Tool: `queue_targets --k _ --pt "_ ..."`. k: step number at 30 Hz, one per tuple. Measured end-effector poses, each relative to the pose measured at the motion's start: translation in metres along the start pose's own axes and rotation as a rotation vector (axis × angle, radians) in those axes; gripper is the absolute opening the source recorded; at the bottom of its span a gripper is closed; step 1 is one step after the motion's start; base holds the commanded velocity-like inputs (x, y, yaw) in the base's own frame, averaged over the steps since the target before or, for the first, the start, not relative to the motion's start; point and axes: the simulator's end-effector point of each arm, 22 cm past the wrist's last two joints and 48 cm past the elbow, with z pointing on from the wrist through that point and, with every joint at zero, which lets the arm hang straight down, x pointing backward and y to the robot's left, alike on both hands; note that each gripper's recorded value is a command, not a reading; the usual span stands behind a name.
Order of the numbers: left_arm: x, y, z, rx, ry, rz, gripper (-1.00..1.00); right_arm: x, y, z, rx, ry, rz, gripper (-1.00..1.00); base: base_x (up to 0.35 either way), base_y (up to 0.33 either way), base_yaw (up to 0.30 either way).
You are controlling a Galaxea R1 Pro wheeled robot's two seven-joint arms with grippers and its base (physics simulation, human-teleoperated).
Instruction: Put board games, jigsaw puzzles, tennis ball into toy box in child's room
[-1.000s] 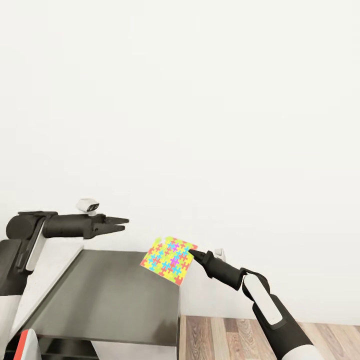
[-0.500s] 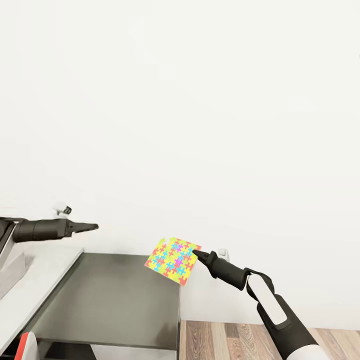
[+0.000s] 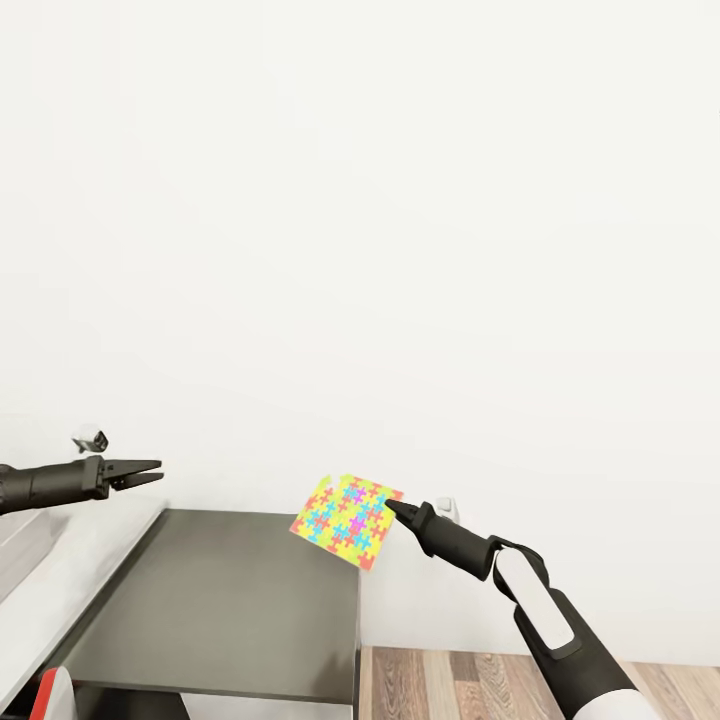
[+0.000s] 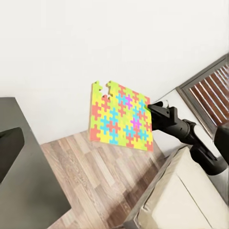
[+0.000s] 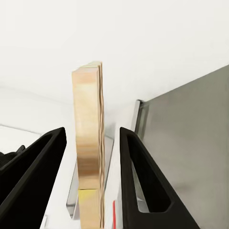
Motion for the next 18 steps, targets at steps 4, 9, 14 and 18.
queue_targets --k 4,9,14,18 --pt "0.0006 -0.0011 0.0026 0.007 0.0 -0.001 1.0 0.0003 0.0004 0.0004 -0.001 0.0 0.0 -1.0 0.0 0.0 0.0" --pt "-0.0002 -0.0014 0.002 0.007 -0.002 0.0 1.0 0.0004 0.0006 0.0004 -0.001 0.0 0.0 -1.0 0.0 0.0 0.0" --pt "0.0 -0.0014 0.0021 0.007 -0.001 0.0 1.0 0.0003 0.0004 0.0003 -0.001 0.0 0.0 -1.0 0.0 0.0 0.0" --pt "-0.0001 -0.0014 0.0021 0.007 -0.002 0.0 1.0 0.0003 0.0004 0.0003 -0.001 0.0 0.0 -1.0 0.0 0.0 0.0"
